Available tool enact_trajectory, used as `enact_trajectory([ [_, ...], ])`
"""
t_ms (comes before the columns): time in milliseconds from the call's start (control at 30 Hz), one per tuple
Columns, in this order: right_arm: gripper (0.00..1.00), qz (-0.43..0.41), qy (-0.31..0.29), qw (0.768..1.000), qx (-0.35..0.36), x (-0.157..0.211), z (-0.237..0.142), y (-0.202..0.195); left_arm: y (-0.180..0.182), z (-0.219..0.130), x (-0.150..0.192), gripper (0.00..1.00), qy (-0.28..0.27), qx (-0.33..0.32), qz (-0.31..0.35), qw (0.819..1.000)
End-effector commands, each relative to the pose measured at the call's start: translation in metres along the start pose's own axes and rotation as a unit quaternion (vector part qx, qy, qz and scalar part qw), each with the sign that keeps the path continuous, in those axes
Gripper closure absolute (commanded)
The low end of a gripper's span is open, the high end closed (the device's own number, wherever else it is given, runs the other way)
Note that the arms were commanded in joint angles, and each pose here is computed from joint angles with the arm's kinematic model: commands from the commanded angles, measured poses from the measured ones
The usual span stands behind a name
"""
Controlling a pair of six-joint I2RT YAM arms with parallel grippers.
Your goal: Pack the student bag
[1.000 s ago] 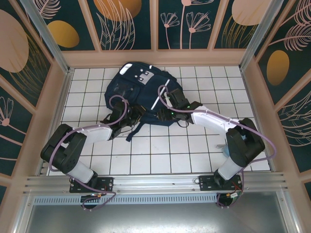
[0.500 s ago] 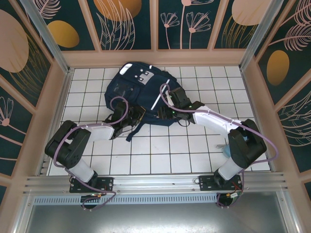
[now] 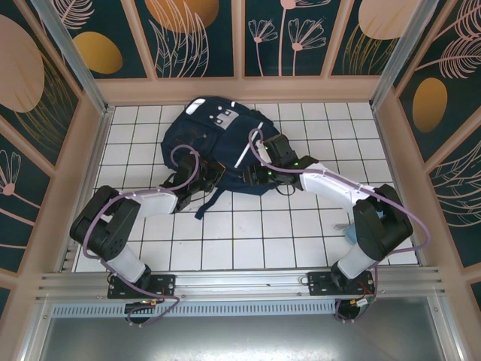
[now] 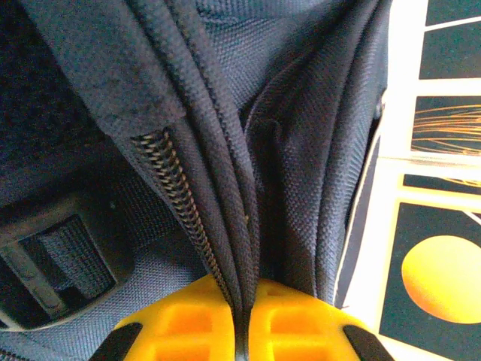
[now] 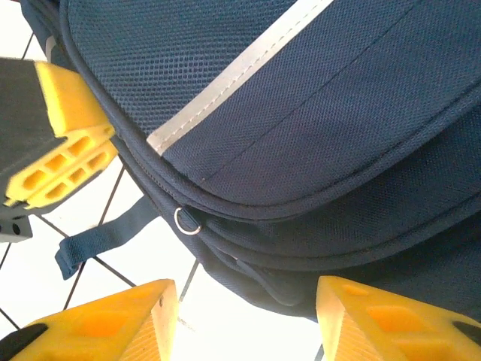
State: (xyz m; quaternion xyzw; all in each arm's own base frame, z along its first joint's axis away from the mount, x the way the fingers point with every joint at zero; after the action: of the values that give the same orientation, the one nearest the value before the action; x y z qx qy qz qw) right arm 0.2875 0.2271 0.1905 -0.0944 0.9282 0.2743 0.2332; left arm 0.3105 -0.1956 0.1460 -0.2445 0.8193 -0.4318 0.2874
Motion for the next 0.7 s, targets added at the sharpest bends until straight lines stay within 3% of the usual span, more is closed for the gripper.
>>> enact_trajectory([
  [0, 0.46, -0.007, -0.006, 1.000, -0.026, -0.009, -0.011, -0.002, -0.046, -0.016, -0.022, 0.96, -0.057, 0.063, 0.050, 0.995],
  [200, 0.46, -0.032, 0.006, 0.998, -0.055, -0.010, -0.009, -0.001, -0.063, -0.024, -0.025, 0.98, -0.053, 0.084, 0.063, 0.993],
  [400, 0.53, -0.051, 0.015, 0.997, -0.056, -0.014, 0.001, -0.001, -0.068, -0.025, -0.025, 0.98, -0.048, 0.089, 0.068, 0.993],
  [667, 0.50, -0.061, 0.024, 0.997, -0.048, -0.015, 0.014, -0.005, -0.070, -0.024, -0.024, 0.98, -0.040, 0.095, 0.069, 0.992],
])
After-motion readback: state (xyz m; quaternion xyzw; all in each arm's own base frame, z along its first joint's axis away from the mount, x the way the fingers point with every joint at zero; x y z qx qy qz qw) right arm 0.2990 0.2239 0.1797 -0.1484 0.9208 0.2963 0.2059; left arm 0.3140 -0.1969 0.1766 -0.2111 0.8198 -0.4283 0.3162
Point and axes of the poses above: each hand's point on the last joint's axis, 136 mm out from that joint toward the fingers, its own z axis out along the fingers, its own y axis along the line the jaws close on, x = y × z, the point moved 9 cm from there along -z, back along the fingers, and after that the axes turned 11 degrees about z, right-handed, at the moved point
